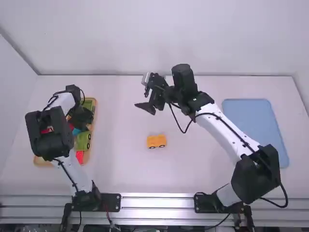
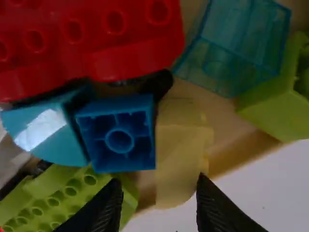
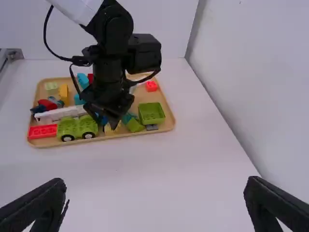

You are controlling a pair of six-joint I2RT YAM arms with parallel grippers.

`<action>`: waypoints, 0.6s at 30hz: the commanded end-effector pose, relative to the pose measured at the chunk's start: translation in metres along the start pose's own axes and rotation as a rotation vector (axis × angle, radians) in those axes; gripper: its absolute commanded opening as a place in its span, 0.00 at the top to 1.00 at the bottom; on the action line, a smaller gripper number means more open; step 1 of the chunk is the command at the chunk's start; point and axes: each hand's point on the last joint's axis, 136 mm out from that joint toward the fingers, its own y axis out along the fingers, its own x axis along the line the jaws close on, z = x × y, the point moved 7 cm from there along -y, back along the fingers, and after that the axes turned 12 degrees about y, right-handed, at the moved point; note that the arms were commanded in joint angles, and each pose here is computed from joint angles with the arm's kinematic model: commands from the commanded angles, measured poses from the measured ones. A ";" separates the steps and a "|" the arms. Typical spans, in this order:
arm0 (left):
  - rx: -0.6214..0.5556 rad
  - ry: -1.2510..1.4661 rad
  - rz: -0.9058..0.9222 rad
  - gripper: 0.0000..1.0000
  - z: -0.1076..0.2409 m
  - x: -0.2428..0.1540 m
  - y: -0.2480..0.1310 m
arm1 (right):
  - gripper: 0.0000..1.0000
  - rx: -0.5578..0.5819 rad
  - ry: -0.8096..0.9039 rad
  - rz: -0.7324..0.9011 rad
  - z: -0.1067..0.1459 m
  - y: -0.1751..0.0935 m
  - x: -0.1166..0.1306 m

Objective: Assemble lego blocks to make yellow taxi

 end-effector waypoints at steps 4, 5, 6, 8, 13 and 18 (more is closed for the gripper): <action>-0.001 0.017 0.036 0.59 0.000 -0.006 0.004 | 0.02 -0.021 -0.017 0.003 -0.011 -0.002 -0.001; -0.006 0.015 0.021 0.57 0.000 -0.004 0.004 | 0.02 -0.021 -0.017 0.003 -0.011 -0.002 -0.001; -0.002 0.010 0.014 0.57 0.000 -0.003 0.004 | 0.02 -0.021 -0.017 0.005 -0.011 -0.002 -0.001; 0.003 0.000 0.013 0.58 0.002 -0.001 0.006 | 0.02 -0.021 -0.016 0.005 -0.011 -0.003 -0.001; -0.019 -0.019 0.025 0.58 0.003 -0.002 0.016 | 0.02 -0.021 -0.016 0.006 -0.011 -0.003 -0.002; -0.046 -0.026 0.007 0.64 0.004 0.001 0.026 | 0.02 -0.019 -0.014 0.005 -0.011 -0.003 -0.002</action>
